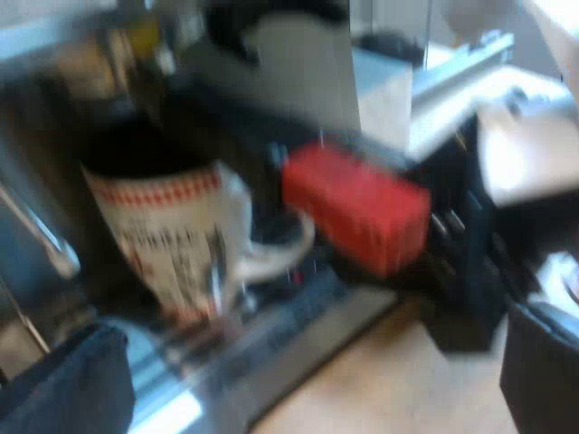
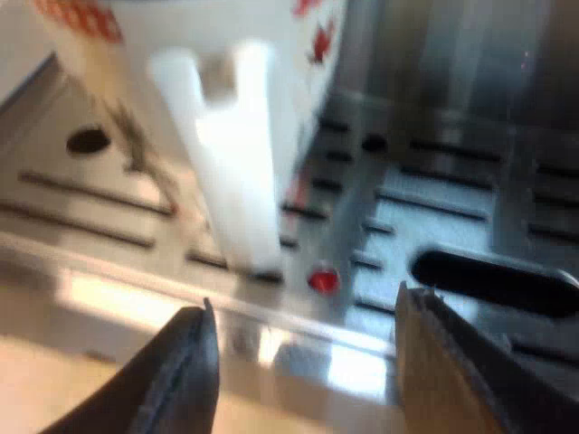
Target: Place mug into machine
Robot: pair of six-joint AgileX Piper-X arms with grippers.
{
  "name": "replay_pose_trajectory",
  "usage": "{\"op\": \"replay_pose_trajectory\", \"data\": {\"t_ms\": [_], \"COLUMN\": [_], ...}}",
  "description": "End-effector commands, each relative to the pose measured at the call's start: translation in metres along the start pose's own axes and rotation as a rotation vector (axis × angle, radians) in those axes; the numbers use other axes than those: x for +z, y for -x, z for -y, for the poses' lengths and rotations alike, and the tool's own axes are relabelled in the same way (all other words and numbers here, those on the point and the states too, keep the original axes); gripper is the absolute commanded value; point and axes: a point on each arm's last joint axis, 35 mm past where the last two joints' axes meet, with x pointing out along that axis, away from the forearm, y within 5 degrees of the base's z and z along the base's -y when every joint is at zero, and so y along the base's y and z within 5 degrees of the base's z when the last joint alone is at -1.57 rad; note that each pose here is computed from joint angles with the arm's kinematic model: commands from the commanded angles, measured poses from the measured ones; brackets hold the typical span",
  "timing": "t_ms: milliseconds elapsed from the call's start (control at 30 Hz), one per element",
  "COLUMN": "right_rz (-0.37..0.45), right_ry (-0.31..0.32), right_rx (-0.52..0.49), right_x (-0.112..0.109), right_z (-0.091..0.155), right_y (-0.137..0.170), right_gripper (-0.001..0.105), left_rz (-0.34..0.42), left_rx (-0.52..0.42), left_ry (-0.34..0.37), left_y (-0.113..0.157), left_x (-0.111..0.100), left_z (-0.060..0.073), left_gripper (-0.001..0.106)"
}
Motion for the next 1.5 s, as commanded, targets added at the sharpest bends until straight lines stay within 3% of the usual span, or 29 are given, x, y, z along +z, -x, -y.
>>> {"op": "replay_pose_trajectory", "data": {"t_ms": [33, 200, 267, 400, 600, 733, 933, 1267, 1500], "right_rz": [0.017, 0.083, 0.138, 0.272, 0.377, 0.417, 0.429, 0.396, 0.381], "right_ry": [0.011, 0.023, 0.017, -0.039, -0.091, -0.122, -0.141, -0.136, -0.090], "right_rx": [0.013, 0.051, 0.052, 0.067, 0.073, 0.014, -0.018, -0.083, -0.140], "right_x": [-0.001, 0.009, 0.020, 0.041, 0.058, 0.080, 0.099, 0.109, 0.128], "right_z": [0.005, 0.008, 0.010, 0.014, 0.015, 0.012, 0.006, -0.010, -0.025], "right_y": [0.020, 0.054, 0.066, 0.089, 0.104, 0.113, 0.106, 0.083, 0.058], "right_gripper": [0.047, 0.042, 0.031, -0.001, 0.000, 0.000, 0.000, 0.000, 0.000], "left_rz": [0.053, 0.114, 0.130, 0.147, 0.167, 0.181, 0.209, 0.209, 0.209], "left_rx": [-0.001, -0.008, -0.011, -0.013, -0.015, -0.017, -0.021, -0.021, -0.021], "left_ry": [-0.011, -0.023, -0.026, -0.029, -0.033, -0.036, -0.041, -0.041, -0.041], "left_y": [0.007, 0.018, 0.023, 0.037, 0.060, 0.067, 0.073, 0.073, 0.073], "left_x": [0.015, 0.028, 0.033, 0.043, 0.057, 0.060, 0.066, 0.066, 0.066], "left_z": [0.004, 0.007, 0.009, 0.013, 0.020, 0.022, 0.023, 0.023, 0.023], "left_gripper": [0.084, 0.084, 0.084, 0.084, 0.084, 0.084, 0.084, 0.084, 0.084]}}
